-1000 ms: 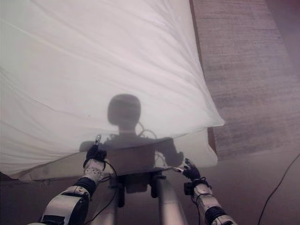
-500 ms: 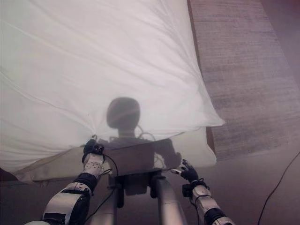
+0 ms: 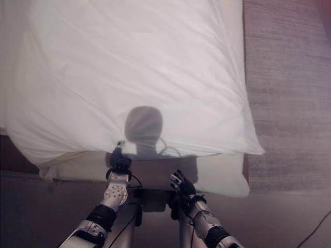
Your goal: Make the bed
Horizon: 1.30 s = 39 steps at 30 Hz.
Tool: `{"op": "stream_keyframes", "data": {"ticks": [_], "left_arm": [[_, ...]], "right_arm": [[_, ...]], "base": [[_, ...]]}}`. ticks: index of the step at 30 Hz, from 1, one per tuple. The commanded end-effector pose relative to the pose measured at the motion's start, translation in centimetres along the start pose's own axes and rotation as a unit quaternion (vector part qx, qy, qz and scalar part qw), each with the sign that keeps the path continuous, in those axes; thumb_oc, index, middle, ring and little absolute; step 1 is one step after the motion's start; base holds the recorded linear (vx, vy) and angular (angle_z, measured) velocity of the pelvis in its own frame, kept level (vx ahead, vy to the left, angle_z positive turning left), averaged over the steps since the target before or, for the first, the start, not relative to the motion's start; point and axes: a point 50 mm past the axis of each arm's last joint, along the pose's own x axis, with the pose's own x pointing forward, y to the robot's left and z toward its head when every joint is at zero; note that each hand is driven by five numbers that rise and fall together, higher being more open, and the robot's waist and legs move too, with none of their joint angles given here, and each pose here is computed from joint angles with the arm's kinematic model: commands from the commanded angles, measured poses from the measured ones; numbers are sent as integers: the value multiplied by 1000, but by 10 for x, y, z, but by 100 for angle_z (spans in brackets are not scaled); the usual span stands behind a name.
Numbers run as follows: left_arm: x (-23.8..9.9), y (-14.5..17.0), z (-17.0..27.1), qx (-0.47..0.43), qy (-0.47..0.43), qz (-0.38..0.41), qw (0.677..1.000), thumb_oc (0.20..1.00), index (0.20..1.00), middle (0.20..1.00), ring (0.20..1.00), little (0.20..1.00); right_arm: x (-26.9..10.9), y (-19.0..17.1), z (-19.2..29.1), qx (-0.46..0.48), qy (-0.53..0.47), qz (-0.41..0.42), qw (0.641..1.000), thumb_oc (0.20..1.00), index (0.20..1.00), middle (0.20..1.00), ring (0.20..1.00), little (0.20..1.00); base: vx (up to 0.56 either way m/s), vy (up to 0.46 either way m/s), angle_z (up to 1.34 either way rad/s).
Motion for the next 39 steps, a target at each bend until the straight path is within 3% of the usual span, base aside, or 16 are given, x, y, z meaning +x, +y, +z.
{"op": "stream_keyframes", "data": {"ticks": [1,8,13,20,31,39], "left_arm": [[-14,-69,-30,-54,46,-166,984,200,200,200,200,200],[-31,-103,-31,-86,50,-243,965,200,200,200,200,200],[-39,-117,-8,-105,-4,-265,959,200,200,200,200,200],[-41,-128,16,-105,-65,-275,954,200,200,200,200,200],[-36,-122,68,-69,-194,-249,946,200,200,200,200,200],[-35,-116,94,-45,-249,-237,938,200,200,200,200,200]], "right_arm": [[-2,8,-5,58,10,38,998,1000,1000,1000,1000,1000],[8,41,0,106,-3,89,990,1000,1000,1000,1000,1000],[12,70,39,172,-101,124,972,1000,1000,1000,1000,1000],[10,71,76,225,-191,114,949,1000,1000,1000,1000,1000],[-21,47,152,240,-377,100,889,1000,1000,1000,1000,1000],[-36,8,165,229,-415,34,880,1000,1000,1000,1000,1000]], "base": [[-5,-7,14],[-8,-29,20],[-1,-10,12],[0,0,0],[0,0,0],[4,3,-2]]}}
